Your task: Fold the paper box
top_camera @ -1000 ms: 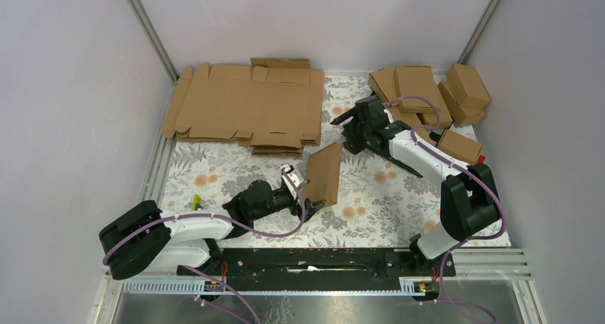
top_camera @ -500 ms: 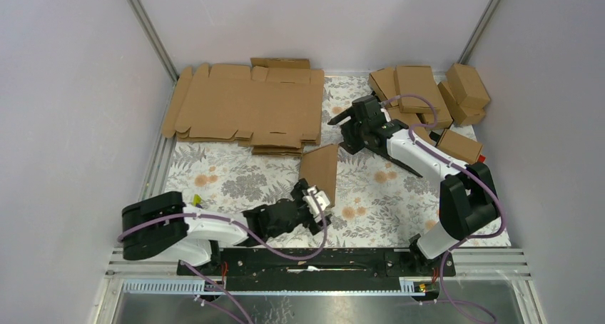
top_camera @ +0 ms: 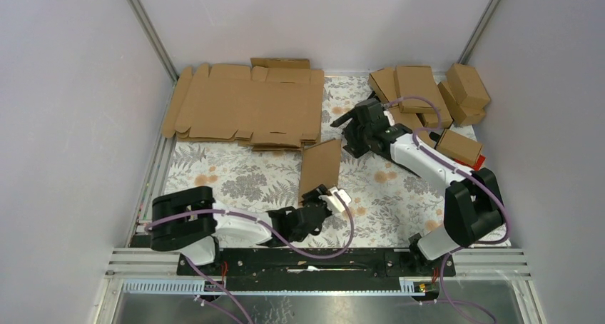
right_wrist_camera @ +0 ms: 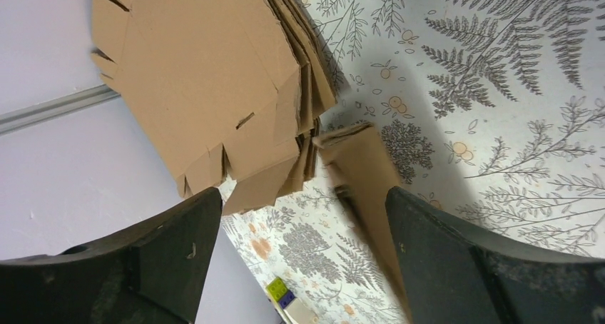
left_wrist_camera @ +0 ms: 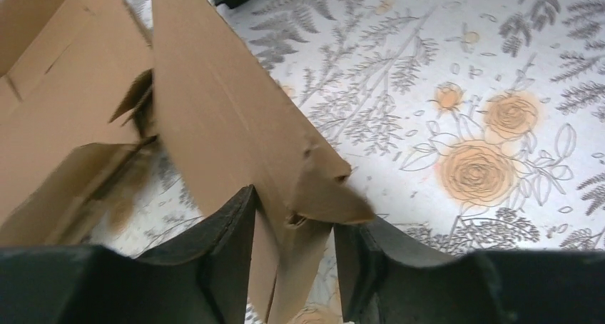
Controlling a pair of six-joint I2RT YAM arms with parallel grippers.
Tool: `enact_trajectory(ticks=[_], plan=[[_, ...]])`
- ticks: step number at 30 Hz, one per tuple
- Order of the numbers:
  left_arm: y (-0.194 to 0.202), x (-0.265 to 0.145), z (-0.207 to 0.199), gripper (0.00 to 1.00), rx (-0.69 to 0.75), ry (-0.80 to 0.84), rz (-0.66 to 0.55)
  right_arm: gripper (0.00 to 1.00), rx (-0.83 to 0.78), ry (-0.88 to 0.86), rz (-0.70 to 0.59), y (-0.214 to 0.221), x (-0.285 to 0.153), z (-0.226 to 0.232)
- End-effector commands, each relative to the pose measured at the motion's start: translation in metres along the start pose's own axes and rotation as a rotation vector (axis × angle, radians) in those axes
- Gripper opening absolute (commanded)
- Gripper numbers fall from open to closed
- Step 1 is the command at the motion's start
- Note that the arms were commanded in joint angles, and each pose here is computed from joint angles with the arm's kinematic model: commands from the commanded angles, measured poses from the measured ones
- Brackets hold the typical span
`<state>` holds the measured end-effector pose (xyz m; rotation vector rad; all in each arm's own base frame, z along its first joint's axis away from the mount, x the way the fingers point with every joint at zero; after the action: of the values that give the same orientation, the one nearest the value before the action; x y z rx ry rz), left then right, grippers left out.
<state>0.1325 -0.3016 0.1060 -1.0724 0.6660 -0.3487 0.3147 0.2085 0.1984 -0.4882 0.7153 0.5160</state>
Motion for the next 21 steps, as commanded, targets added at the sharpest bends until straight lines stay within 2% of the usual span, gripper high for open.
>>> enact_trajectory(ticks=[1,3,7,10,13,18,21], plan=[[-0.015,-0.015,0.02,0.36,-0.101,-0.069,-0.074,0.95,-0.066,-0.041,-0.098,-0.01,-0.024,0.001],[-0.022,-0.025,0.027,0.36,-0.145,-0.059,-0.119,0.99,-0.129,-0.02,-0.145,-0.018,-0.032,-0.007],[-0.033,-0.045,0.042,0.36,-0.25,-0.013,-0.208,1.0,-0.297,0.026,-0.278,-0.044,-0.057,-0.029],[-0.035,-0.056,0.054,0.36,-0.345,0.059,-0.255,1.0,-0.46,0.007,-0.318,-0.057,-0.082,-0.045],[-0.034,-0.064,0.063,0.35,-0.446,0.148,-0.287,1.0,-0.654,-0.072,-0.261,-0.054,-0.102,-0.057],[-0.033,-0.077,0.075,0.32,-0.61,0.305,-0.328,0.99,-0.819,-0.162,-0.04,-0.028,-0.11,-0.078],[-0.03,-0.084,0.081,0.31,-0.739,0.365,-0.36,1.0,-0.857,-0.204,0.058,-0.014,-0.11,-0.091]])
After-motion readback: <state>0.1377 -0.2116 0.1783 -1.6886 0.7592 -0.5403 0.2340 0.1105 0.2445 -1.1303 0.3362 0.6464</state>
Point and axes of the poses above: each gripper's point midway between its finger pads, its own x axis out along the fingers, its own z axis along the line the jaws close on, y = z × x, the point moved 8 cm from there along -x, back along the fingers, and after that the axes turned 6 degrees about -x, right-handed, at the moved point
